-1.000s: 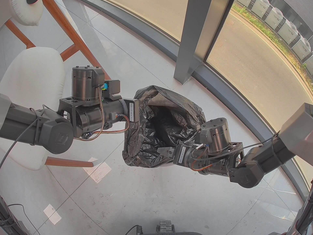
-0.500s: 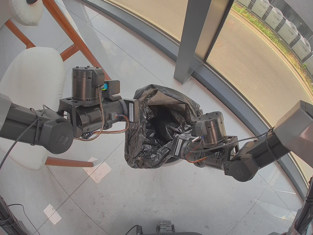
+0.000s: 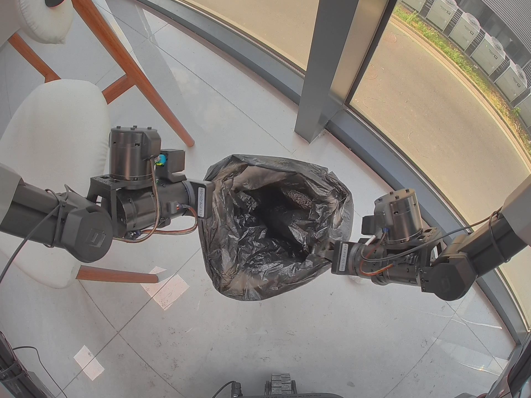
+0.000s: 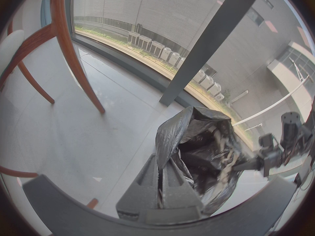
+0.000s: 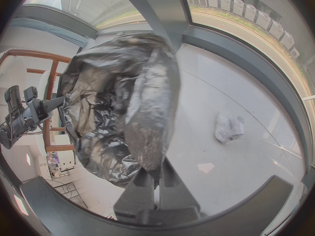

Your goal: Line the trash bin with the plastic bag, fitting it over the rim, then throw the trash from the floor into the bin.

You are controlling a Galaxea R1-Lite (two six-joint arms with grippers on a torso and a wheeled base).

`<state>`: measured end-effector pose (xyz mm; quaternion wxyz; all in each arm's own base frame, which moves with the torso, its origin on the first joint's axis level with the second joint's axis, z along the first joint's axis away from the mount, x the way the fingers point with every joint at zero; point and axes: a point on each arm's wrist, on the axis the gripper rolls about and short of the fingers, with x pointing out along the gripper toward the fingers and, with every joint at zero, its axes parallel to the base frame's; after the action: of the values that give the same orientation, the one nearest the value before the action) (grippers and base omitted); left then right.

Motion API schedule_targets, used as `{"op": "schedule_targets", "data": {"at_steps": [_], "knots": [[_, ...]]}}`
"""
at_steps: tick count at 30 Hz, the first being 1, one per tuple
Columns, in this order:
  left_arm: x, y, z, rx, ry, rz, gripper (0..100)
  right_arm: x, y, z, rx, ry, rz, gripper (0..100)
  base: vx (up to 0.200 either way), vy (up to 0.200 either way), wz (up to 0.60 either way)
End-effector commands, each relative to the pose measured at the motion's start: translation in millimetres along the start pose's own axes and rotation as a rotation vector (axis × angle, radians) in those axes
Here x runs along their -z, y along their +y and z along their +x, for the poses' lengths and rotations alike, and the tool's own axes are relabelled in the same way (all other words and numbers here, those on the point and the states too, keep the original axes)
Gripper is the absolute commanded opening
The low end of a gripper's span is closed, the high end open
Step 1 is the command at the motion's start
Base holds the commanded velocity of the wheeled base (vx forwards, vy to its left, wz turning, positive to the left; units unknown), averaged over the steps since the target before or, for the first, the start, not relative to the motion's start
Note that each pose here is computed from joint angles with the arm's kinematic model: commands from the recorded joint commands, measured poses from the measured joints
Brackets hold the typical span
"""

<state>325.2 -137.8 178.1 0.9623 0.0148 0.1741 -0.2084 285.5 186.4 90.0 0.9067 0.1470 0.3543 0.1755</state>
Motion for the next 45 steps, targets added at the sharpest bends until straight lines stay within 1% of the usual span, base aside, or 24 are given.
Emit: {"op": "schedule_targets", "data": {"at_steps": [1,5,6,9,12,13,16,17,19,23,25,30,32,33,35,36,37,42,43,45], "knots": [[10,10,0,-0.028,0.032,0.001,0,5,-17,6,0.048,0.028,0.013,0,0.000,0.000,0.00],[12,8,1,-0.033,0.038,0.005,0,2,-19,20,0.043,0.001,0.014,0,0.000,0.000,0.00],[15,6,1,-0.029,0.048,0.006,0,0,-18,25,0.030,-0.023,0.010,0,0.000,0.000,0.00],[23,0,1,-0.015,0.075,0.014,0,-1,-18,30,0.008,-0.067,-0.024,0,0.000,0.000,0.00],[35,-1,0,-0.011,0.113,0.016,0,3,-24,37,0.018,-0.071,-0.077,0,0.000,0.000,0.00],[35,0,0,-0.013,0.113,0.015,0,2,-26,37,0.023,-0.071,-0.079,100,0.000,0.000,0.00],[36,0,0,-0.014,0.099,0.017,0,4,-34,35,0.043,-0.061,-0.106,100,0.000,0.000,0.00],[40,0,2,-0.012,0.098,0.018,0,7,-41,32,0.063,-0.049,-0.116,100,0.000,0.000,0.00],[45,0,4,-0.012,0.090,0.019,0,8,-48,29,0.079,-0.042,-0.124,100,0.000,0.000,0.00],[52,1,11,-0.013,0.065,0.018,0,0,-50,22,0.082,-0.071,-0.119,100,0.000,0.000,0.00],[51,0,12,-0.012,0.049,0.017,0,-4,-48,21,0.074,-0.088,-0.114,100,0.000,0.000,0.00],[52,0,12,-0.020,0.048,0.017,0,-13,-37,22,0.041,-0.125,-0.123,100,0.000,0.000,0.00],[51,0,12,-0.022,0.045,0.017,0,-15,-26,19,-0.002,-0.159,-0.133,100,0.000,0.000,0.00],[50,0,13,-0.022,0.041,0.017,0,-16,-18,16,-0.047,-0.188,-0.134,100,0.000,0.000,0.00],[48,0,13,-0.021,0.036,0.017,0,-16,-12,15,-0.089,-0.202,-0.128,100,0.000,0.000,0.00],[48,0,13,-0.021,0.036,0.017,0,-16,-12,15,-0.091,-0.203,-0.127,100,0.000,0.000,0.00],[49,0,13,-0.021,0.038,0.017,0,-13,-5,15,-0.111,-0.202,-0.127,100,0.000,0.000,0.00],[49,0,12,-0.022,0.039,0.017,0,-9,-5,22,-0.103,-0.191,-0.131,100,0.000,0.000,0.00],[49,0,12,-0.022,0.039,0.017,0,-7,-7,26,-0.096,-0.182,-0.130,0,0.000,0.000,0.00],[49,0,12,-0.022,0.039,0.017,0,-7,-10,30,-0.088,-0.181,-0.128,0,0.000,0.000,0.00]]}}
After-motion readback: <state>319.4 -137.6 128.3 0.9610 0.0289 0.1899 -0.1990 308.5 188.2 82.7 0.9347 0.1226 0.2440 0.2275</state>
